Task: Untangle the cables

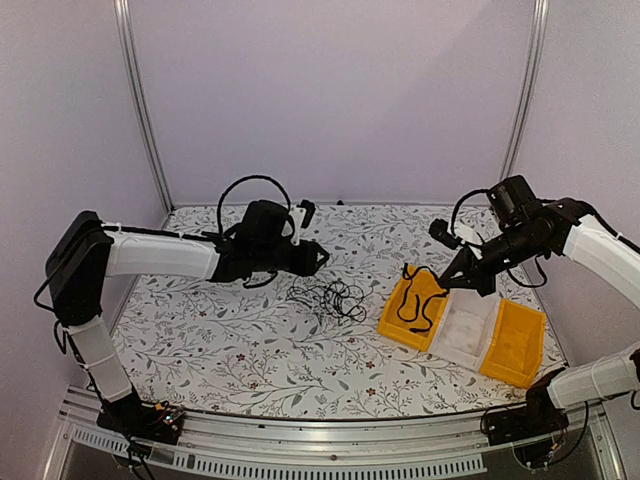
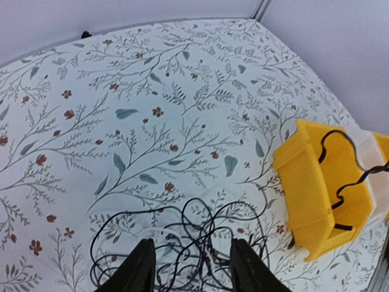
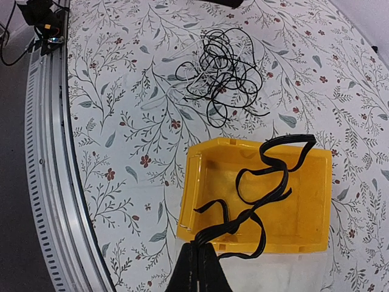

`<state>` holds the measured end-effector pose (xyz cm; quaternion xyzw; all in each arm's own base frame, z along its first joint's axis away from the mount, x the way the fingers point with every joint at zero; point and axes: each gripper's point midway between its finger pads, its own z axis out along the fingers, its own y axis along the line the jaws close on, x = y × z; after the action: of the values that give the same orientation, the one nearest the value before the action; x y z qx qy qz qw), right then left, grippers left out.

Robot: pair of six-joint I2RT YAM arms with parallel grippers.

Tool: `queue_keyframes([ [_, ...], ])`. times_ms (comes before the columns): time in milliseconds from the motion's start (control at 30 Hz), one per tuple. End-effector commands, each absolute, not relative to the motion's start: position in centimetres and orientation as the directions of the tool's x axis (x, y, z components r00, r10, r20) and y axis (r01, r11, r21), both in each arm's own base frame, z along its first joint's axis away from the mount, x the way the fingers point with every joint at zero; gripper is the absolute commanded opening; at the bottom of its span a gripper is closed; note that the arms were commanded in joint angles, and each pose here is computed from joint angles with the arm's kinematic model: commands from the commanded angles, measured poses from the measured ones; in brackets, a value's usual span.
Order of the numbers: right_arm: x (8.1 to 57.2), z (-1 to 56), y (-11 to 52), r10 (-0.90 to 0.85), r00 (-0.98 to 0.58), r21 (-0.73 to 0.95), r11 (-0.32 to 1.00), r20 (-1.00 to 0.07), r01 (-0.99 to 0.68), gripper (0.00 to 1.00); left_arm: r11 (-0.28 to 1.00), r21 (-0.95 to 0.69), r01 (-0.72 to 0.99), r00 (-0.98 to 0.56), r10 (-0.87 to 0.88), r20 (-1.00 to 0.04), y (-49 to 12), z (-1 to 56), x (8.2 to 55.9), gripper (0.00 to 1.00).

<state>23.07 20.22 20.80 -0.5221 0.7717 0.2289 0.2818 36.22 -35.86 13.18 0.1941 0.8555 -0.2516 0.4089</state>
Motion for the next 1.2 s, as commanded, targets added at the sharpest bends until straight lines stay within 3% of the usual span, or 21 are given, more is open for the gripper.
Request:
queue_keyframes([
  [0, 23.1, 19.6, 20.0, -0.697, -0.298, 0.063, 0.342, -0.653, -0.938, 0.00, 0.661, -0.339, 0.670, -0.506, 0.073, -0.859, -41.9, 19.4, 37.7, 0.41],
  [100, 23.8, 19.0, 20.7, -0.683, -0.355, 0.130, 0.359, -0.638, -0.924, 0.00, 0.589, -0.350, 0.728, -0.500, 0.108, -0.859, -45.3, 19.3, 36.8, 0.36],
  [600, 22.6, 17.3, 20.7, -0.667, -0.444, 0.233, 0.385, -0.598, -0.893, 0.00, 0.399, -0.522, 0.754, -0.602, 0.101, -0.792, -54.3, 14.6, 34.3, 0.37],
  [767, 22.4, 17.0, 20.7, -0.662, -0.458, 0.249, 0.390, -0.593, -0.886, 0.00, 0.369, -0.549, 0.750, -0.621, 0.109, -0.776, -55.3, 13.6, 33.1, 0.30],
  [900, 22.5, 16.9, 20.8, -0.656, -0.463, 0.250, 0.396, -0.596, -0.883, 0.00, 0.326, -0.564, 0.758, -0.624, 0.111, -0.774, -56.5, 13.4, 32.1, 0.16],
  [1033, 23.0, 17.0, 21.0, -0.642, -0.476, 0.256, 0.409, -0.601, -0.876, 0.00, 0.321, -0.581, 0.748, -0.641, 0.124, -0.758, -57.1, 12.2, 31.3, 0.14],
  [1167, 24.2, 17.0, 21.0, -0.627, -0.495, 0.244, 0.446, -0.601, -0.861, 0.00, 0.305, -0.588, 0.749, -0.646, 0.140, -0.751, -57.6, 11.3, 30.6, 0.04],
])
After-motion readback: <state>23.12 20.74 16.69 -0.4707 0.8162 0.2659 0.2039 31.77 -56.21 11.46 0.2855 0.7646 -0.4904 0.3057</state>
